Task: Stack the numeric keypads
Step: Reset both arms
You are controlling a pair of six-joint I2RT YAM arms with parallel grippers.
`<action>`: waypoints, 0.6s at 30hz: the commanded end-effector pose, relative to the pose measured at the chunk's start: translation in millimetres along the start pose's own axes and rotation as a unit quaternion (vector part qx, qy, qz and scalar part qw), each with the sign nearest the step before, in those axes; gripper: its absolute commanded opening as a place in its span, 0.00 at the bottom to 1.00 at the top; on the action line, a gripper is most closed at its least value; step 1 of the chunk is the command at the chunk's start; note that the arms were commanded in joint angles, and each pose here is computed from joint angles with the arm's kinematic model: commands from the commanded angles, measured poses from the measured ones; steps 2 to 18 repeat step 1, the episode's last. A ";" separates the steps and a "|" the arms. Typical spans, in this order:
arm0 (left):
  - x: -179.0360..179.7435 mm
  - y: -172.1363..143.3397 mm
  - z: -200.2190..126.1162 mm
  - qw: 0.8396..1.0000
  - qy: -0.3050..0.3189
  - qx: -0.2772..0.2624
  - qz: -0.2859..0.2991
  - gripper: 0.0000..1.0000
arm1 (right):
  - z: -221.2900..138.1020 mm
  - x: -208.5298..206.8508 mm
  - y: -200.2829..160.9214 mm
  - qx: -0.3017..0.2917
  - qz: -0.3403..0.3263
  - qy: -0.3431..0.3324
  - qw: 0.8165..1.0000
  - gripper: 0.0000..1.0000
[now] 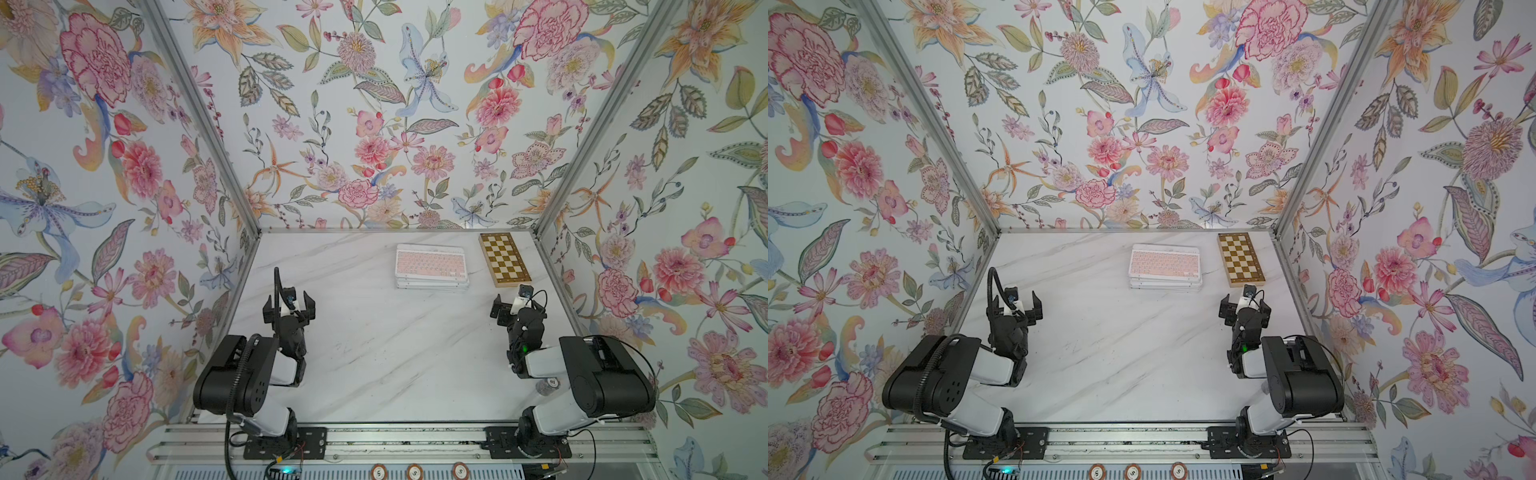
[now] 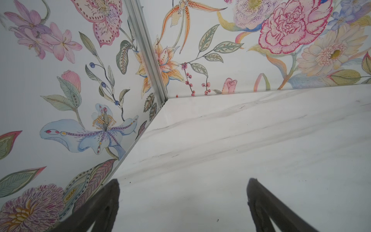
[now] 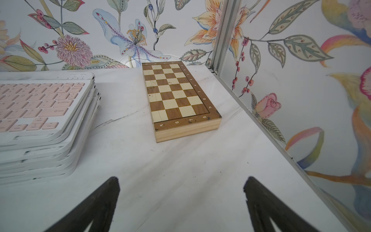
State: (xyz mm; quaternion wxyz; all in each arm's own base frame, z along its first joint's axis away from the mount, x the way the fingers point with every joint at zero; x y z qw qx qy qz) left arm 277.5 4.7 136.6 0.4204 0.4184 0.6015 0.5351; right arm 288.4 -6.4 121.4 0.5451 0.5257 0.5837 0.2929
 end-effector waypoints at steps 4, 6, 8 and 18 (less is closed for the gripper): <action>-3.8 7.6 1.4 1.000 -0.010 -0.023 -0.001 0.99 | 1.8 0.6 8.2 -0.019 0.010 0.002 1.000 0.99; -3.8 7.6 1.4 1.000 -0.010 -0.023 -0.001 0.99 | 1.8 0.6 8.2 -0.019 0.010 0.002 1.000 0.99; -3.8 7.6 1.4 1.000 -0.010 -0.023 -0.001 0.99 | 1.8 0.6 8.2 -0.019 0.010 0.002 1.000 0.99; -3.8 7.6 1.4 1.000 -0.010 -0.023 -0.001 0.99 | 1.8 0.6 8.2 -0.019 0.010 0.002 1.000 0.99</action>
Point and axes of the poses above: each gripper's point midway between its finger pads, its own z axis out along the fingers, its own x axis along the line the jaws close on, y = z × x, the point moved 9 cm from there along -z, back along the fingers, and after that the axes turned 15 degrees about -z, right-handed, at the moved point
